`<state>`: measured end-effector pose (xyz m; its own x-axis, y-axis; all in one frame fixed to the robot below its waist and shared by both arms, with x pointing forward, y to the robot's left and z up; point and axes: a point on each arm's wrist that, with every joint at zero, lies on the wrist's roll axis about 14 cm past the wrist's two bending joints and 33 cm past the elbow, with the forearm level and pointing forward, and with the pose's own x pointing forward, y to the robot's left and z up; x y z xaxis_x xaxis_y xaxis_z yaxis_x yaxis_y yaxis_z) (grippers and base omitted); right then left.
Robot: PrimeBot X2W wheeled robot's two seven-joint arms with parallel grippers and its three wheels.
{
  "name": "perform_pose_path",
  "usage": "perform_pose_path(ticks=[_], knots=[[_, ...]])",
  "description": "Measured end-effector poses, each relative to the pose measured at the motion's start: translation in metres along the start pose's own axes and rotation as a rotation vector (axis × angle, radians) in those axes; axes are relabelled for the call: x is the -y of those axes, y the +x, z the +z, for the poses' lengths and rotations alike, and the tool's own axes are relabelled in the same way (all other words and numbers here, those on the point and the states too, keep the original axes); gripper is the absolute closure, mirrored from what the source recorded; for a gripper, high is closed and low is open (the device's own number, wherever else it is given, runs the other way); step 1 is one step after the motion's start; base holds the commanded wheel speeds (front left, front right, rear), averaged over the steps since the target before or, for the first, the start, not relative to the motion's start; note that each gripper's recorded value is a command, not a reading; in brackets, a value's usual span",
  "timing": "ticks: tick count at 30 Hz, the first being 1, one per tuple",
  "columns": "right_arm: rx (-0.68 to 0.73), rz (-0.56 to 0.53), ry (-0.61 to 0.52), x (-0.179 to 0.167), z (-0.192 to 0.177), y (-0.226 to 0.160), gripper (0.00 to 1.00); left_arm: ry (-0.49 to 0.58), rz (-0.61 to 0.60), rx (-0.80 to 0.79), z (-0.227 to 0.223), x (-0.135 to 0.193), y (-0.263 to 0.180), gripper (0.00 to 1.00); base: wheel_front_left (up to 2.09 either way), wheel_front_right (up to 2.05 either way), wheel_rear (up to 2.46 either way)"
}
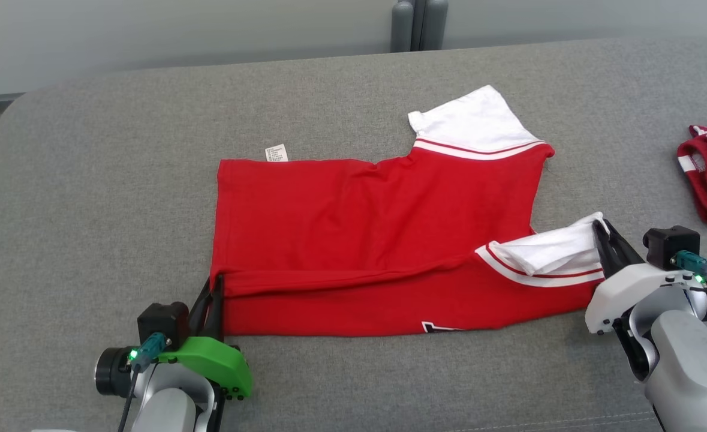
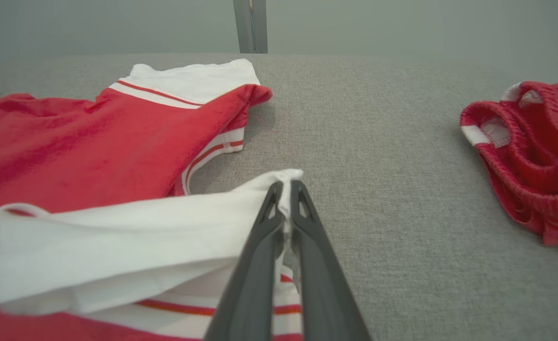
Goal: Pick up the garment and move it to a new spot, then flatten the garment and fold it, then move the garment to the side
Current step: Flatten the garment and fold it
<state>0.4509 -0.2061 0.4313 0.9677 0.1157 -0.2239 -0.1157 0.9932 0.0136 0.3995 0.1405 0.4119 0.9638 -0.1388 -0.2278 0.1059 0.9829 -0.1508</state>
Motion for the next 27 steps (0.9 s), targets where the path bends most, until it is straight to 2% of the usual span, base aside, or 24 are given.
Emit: perform_pose_path(ticks=[13, 14, 15, 16, 19, 23, 27], knots=[[-0.003, -0.007, -0.008, -0.001, 0.003, 0.023, 1.00, 0.010, 0.084, -0.048, -0.013, -0.014, 0.010, 1.00, 0.00, 0.00, 0.00], [0.000, -0.009, -0.004, -0.001, 0.004, 0.024, 0.88, 0.010, 0.084, -0.048, -0.013, -0.014, 0.010, 1.00, 0.00, 0.00, 0.00], [0.006, -0.011, 0.005, -0.002, 0.005, 0.024, 0.27, 0.008, 0.083, -0.048, -0.013, -0.014, 0.010, 0.60, 0.00, 0.00, 0.00], [0.013, -0.013, 0.012, -0.003, 0.007, 0.024, 0.00, 0.003, 0.082, -0.046, -0.013, -0.013, 0.011, 0.00, 0.00, 0.00, 0.00], [0.033, -0.019, 0.028, -0.004, 0.013, 0.024, 0.00, -0.004, 0.079, -0.040, -0.010, -0.012, 0.012, 0.00, 0.00, 0.00, 0.00], [0.097, -0.064, 0.036, 0.013, 0.030, 0.019, 0.00, -0.008, 0.074, 0.004, 0.003, -0.010, 0.014, 0.00, 0.00, 0.00, 0.00], [0.071, -0.090, 0.045, 0.019, 0.013, -0.001, 0.00, -0.020, 0.084, 0.024, 0.006, -0.012, 0.006, 0.00, 0.00, 0.00, 0.00]])
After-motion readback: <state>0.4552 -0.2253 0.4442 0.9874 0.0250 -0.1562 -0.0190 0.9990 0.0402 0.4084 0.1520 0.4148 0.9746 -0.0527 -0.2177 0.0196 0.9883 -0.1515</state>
